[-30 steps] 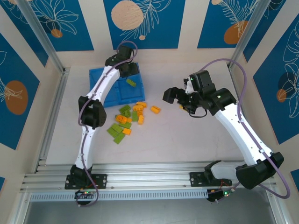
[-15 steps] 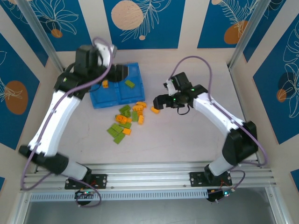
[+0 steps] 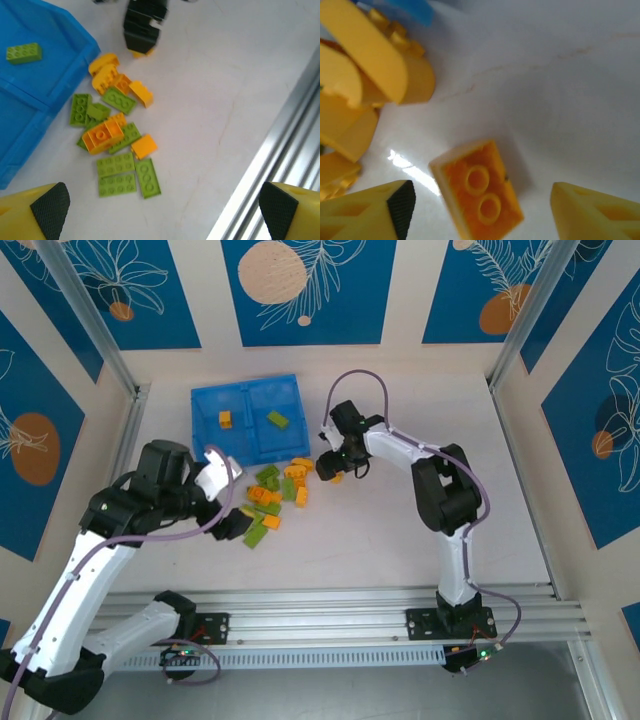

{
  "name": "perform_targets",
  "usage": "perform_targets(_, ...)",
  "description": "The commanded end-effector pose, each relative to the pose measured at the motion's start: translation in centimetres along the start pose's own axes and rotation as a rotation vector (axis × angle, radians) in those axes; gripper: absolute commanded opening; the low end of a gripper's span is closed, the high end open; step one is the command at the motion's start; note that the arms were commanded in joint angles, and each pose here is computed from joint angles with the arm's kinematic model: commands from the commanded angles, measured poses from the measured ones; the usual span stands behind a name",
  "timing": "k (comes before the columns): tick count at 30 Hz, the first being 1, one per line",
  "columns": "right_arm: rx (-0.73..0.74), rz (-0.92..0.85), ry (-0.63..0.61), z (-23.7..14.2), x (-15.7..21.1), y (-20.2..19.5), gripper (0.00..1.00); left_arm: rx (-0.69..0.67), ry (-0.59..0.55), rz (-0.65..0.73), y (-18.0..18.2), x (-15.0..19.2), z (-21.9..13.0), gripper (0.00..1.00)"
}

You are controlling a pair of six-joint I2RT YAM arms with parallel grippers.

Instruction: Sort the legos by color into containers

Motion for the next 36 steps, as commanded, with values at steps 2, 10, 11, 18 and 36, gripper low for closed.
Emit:
perform_targets(2, -0.020, -0.039, 0.069, 2.0, 0.0, 0.5, 0.67, 0.079, 0.193, 0.130, -1.1, 3.0, 0.5, 1.00)
perform_targets(10, -0.046, -0.015, 0.125, 2.5, 0.6, 1.0, 0.31, 0.084, 0.173, 0.194, -1.1, 3.6, 1.0, 1.00)
perform_targets(11, -0.049, 0.002, 0.136, 1.9, 0.6, 1.1, 0.27, 0.081, 0.162, 0.188, -1.2, 3.5, 0.9, 1.00)
perform_targets(18, -0.014, 0.141, 0.007, -6.6, -0.9, 3.6, 0.27, -0.185, -0.111, 0.014, 0.4, 1.9, -1.2, 1.00)
perform_targets(36, 0.000, -0.005, -0.493, -9.6, -17.1, 15.9, 0.29, -0.694, -0.242, -0.796, 4.0, 1.3, -6.8, 1.00)
Point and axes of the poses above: each hand's point on the last joint's axis, 136 mm out from that joint toward the fingers, its own z axis out along the fingers, its own y axis along the line the jaws close on, x = y × z, the point moved 8 cm from there along -z, back along the fingers, and after that the axes turned 14 degrees about -z, right-handed, at the moved point
